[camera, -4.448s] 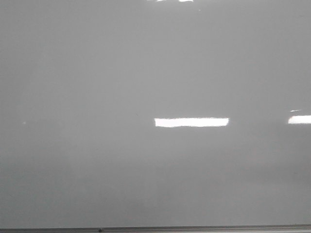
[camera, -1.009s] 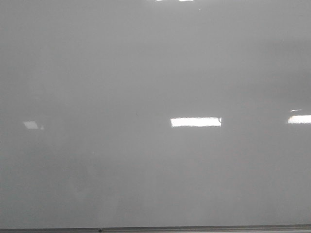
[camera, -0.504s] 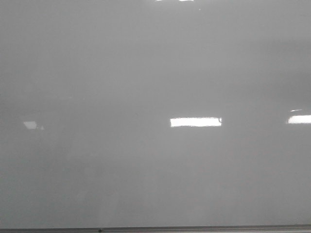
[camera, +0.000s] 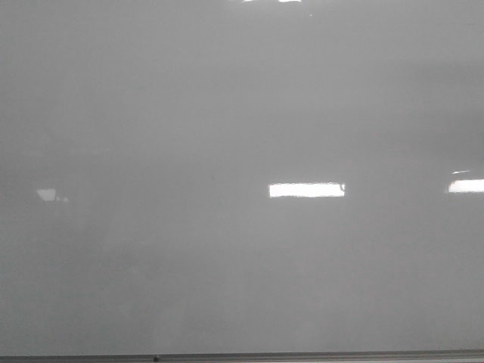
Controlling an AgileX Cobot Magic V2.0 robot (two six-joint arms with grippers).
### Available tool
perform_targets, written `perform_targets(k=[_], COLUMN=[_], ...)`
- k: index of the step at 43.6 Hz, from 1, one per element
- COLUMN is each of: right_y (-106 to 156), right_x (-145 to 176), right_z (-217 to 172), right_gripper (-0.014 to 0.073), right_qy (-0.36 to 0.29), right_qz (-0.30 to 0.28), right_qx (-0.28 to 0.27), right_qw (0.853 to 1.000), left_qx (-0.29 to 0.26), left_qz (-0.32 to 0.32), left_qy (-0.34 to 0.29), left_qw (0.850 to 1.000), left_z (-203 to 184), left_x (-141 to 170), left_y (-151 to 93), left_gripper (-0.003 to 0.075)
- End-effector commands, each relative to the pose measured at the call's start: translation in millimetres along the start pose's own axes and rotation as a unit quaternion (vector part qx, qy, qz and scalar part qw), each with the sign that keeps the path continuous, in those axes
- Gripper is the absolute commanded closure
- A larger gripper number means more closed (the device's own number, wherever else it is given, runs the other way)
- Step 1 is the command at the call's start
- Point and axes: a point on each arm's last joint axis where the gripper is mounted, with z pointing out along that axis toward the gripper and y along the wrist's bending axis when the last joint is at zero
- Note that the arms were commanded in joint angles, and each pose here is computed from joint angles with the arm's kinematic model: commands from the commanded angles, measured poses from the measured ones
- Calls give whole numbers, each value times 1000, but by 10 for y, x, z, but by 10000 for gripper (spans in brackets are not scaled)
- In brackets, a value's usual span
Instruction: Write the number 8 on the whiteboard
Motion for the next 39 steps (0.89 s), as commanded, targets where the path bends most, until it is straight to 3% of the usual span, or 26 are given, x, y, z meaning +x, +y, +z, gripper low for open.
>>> perform_targets(k=[1,7,18,26,30,34,39], right_y=[-1,-1,4,78,182,333,579], right_x=[-157,-157,-150,-270,-331,-385,-456], right_z=[-20,-20,1,127,214,306,368], right_gripper=[57,57,57,57,57,57,57], right_qy=[-47,-47,-10,68,111,149,186], right_qz=[-7,-7,-4,-10,-45,-81,-135], right_qx=[3,3,1,-31,-77,-140,-236], right_qw=[999,999,1000,997,990,976,944], left_qx=[-3,1,32,112,164,221,301], left_qz=[-2,-2,-3,118,186,260,361], left_qy=[-62,-50,26,-1,-15,-17,-24], left_qw=[998,999,999,987,969,940,882], left_z=[-88,-193,-549,-873,-1045,-1231,-1513], left_x=[-214,-229,-291,-368,-331,-239,-67], left_y=[0,-5,-100,-533,-782,-1019,-1320], left_gripper=[724,731,731,731,731,731,731])
